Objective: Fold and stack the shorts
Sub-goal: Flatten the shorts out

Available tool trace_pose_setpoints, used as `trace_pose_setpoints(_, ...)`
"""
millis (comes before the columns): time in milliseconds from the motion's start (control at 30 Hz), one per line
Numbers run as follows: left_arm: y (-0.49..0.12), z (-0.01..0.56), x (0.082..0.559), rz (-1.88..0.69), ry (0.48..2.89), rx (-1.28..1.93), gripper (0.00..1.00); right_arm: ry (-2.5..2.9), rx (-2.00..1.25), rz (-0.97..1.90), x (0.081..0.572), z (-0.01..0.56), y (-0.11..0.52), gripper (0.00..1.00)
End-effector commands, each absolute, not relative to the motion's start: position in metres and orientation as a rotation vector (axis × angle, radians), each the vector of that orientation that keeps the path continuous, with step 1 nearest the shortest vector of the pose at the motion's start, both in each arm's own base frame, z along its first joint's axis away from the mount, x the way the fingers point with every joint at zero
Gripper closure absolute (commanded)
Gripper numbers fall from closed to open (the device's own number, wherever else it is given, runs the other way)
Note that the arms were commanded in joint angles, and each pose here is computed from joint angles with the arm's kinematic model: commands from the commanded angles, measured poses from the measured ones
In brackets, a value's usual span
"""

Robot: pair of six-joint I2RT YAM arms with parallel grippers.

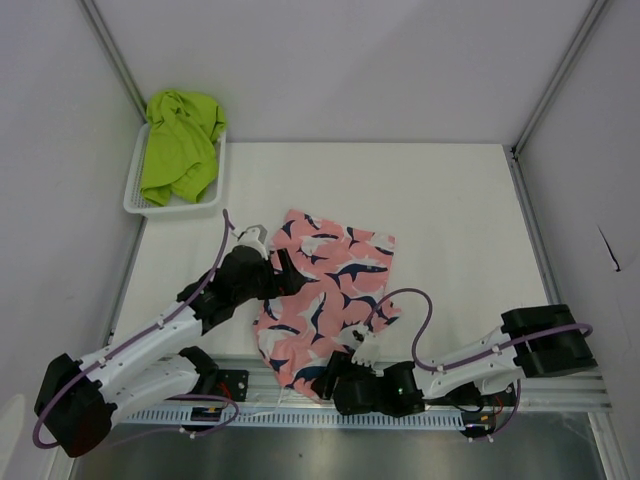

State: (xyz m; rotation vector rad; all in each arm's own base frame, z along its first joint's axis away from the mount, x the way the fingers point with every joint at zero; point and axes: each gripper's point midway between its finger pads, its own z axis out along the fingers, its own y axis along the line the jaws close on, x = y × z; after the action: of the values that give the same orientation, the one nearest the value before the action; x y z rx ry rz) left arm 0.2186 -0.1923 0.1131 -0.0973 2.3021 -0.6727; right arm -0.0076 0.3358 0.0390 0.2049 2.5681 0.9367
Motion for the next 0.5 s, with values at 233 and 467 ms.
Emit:
trace_pose_setpoints(233,-0.194,0.123,0.224,-0.683,2.255,-0.12,0.01,2.431,0.445,1.044,0.019,0.054,0.343,0.92)
trace_pose_setpoints(467,-0.208,0.125,0.236,-0.683,2.271,-0.06,0.01,2.403,0.342,0.761,0.058,0.083,0.23,1.0)
